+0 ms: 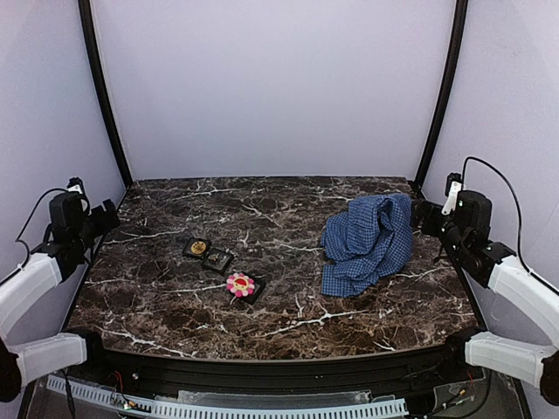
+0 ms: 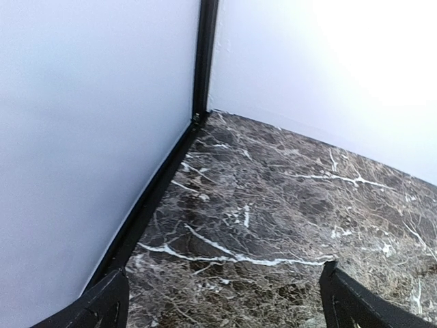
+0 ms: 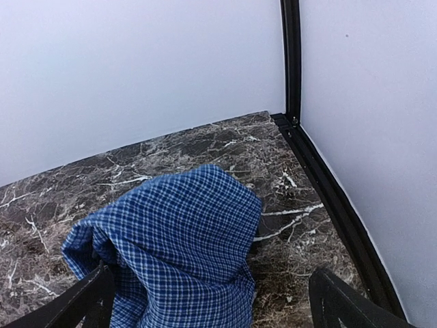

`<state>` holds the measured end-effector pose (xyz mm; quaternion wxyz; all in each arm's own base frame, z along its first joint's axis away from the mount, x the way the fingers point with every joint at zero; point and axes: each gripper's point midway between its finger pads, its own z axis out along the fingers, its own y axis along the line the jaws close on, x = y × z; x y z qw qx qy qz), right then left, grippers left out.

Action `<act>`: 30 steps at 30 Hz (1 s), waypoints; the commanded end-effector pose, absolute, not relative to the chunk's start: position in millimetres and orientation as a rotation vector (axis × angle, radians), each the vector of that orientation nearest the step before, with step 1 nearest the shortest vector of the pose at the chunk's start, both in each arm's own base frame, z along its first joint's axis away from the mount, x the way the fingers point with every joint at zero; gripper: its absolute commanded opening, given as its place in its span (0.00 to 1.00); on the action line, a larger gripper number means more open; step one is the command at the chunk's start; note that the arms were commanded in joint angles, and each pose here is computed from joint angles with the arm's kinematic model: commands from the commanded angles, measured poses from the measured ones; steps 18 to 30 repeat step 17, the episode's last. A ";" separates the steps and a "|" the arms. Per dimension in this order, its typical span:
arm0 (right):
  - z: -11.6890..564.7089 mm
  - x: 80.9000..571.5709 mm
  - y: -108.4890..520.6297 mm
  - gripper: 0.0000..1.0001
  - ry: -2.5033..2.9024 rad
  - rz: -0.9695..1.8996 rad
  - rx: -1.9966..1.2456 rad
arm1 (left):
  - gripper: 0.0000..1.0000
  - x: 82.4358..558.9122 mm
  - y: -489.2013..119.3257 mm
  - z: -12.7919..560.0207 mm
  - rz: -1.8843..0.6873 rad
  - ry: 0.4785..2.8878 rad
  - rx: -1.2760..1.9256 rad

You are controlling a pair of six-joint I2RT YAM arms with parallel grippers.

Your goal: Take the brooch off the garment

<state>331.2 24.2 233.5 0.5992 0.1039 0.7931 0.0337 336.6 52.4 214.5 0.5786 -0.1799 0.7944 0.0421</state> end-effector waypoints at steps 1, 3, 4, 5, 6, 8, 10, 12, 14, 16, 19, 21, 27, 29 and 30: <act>231.0 326.0 19.8 0.99 1.741 0.088 0.247 | 0.99 310.7 71.7 208.1 0.158 1.757 -0.550; 221.9 323.3 20.2 0.99 1.745 0.098 0.250 | 0.99 302.7 72.1 197.5 0.147 1.762 -0.576; 217.3 321.7 19.4 0.99 1.750 0.094 0.252 | 0.99 300.4 72.2 199.0 0.138 1.750 -0.587; 214.5 320.9 18.8 0.99 1.754 0.090 0.252 | 0.99 298.6 72.0 195.7 0.135 1.755 -0.592; 212.7 320.2 17.9 0.99 1.756 0.084 0.253 | 0.99 297.8 70.6 196.9 0.124 1.751 -0.588; 210.2 319.0 17.2 0.99 1.762 0.078 0.255 | 0.99 298.1 69.5 197.0 0.116 1.753 -0.584; 209.7 318.4 17.4 0.99 1.764 0.079 0.252 | 0.99 299.9 70.2 195.0 0.124 1.772 -0.591; 210.2 317.9 18.2 0.99 1.762 0.082 0.245 | 0.99 302.5 71.4 195.3 0.135 1.787 -0.598; 210.7 317.7 18.5 0.99 1.759 0.080 0.237 | 0.99 305.8 69.1 200.5 0.121 1.783 -0.583; 211.2 317.7 18.7 0.99 1.759 0.077 0.231 | 0.99 306.6 68.2 206.1 0.116 1.765 -0.570; 211.7 317.4 19.0 0.99 1.759 0.076 0.227 | 0.99 306.5 68.8 207.3 0.122 1.764 -0.569; 211.7 317.4 19.0 0.99 1.759 0.076 0.227 | 0.99 306.5 68.8 207.3 0.122 1.764 -0.569; 211.7 317.4 19.0 0.99 1.759 0.076 0.227 | 0.99 306.5 68.8 207.3 0.122 1.764 -0.569; 211.7 317.4 19.0 0.99 1.759 0.076 0.227 | 0.99 306.5 68.8 207.3 0.122 1.764 -0.569; 211.7 317.4 19.0 0.99 1.759 0.076 0.227 | 0.99 306.5 68.8 207.3 0.122 1.764 -0.569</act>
